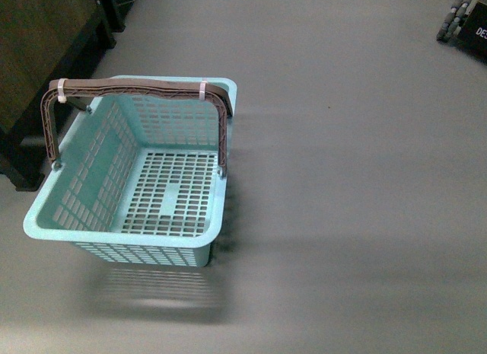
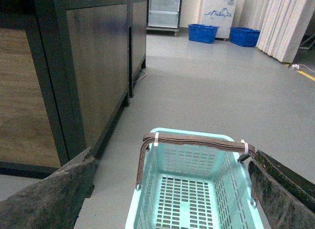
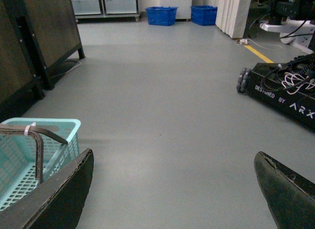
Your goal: Pick mango and avocado into basket
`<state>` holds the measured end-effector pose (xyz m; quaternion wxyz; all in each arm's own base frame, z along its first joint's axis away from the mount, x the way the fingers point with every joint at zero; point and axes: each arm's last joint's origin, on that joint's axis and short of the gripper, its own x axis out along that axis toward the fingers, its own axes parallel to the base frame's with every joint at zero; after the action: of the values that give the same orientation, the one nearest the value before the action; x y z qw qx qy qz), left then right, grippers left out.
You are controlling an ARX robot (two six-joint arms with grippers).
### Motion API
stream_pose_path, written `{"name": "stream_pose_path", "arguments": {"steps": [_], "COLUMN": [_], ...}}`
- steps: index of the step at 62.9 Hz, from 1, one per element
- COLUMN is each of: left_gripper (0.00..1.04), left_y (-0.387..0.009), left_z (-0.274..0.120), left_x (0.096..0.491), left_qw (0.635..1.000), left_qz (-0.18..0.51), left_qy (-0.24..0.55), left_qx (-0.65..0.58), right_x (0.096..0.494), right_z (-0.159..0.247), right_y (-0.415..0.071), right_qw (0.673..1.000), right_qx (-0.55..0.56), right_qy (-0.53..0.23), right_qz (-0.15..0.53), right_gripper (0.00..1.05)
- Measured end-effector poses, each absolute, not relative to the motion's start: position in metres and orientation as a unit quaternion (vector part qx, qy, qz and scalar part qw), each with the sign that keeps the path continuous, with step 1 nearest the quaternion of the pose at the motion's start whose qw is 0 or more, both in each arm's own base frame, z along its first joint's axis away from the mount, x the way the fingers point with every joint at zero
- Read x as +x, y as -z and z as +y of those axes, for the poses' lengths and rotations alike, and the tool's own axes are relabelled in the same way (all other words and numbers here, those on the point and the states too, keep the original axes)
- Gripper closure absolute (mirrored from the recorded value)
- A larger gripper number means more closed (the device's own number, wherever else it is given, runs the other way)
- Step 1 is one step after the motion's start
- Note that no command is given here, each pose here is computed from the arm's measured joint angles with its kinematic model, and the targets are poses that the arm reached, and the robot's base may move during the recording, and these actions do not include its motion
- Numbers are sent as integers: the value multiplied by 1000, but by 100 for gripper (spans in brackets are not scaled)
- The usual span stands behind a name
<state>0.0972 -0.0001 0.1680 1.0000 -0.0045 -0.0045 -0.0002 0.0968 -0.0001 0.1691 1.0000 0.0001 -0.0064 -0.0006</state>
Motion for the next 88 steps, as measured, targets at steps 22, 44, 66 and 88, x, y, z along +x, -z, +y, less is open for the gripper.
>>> {"name": "stream_pose_path", "arguments": {"steps": [22, 44, 66, 88], "left_gripper": [9, 9, 9, 9], "left_y": [-168, -164, -110, -30], "left_z": [0, 10, 14, -45], "left_x": [97, 135, 286, 430], "left_qw": [1000, 907, 752, 709], "left_qz": [-4, 177, 163, 185], "left_qy": [0, -252, -244, -182], "left_qx": [-4, -287, -590, -656], "right_x": [97, 97, 97, 97], "right_z": [0, 0, 0, 0], "right_y": [-169, -169, -169, -169], "right_qw": [1000, 1000, 1000, 1000], "right_qx": [0, 0, 0, 0], "right_qy": [1, 1, 1, 1], "right_qz": [-6, -6, -6, -6], "right_gripper": [9, 9, 9, 9]}}
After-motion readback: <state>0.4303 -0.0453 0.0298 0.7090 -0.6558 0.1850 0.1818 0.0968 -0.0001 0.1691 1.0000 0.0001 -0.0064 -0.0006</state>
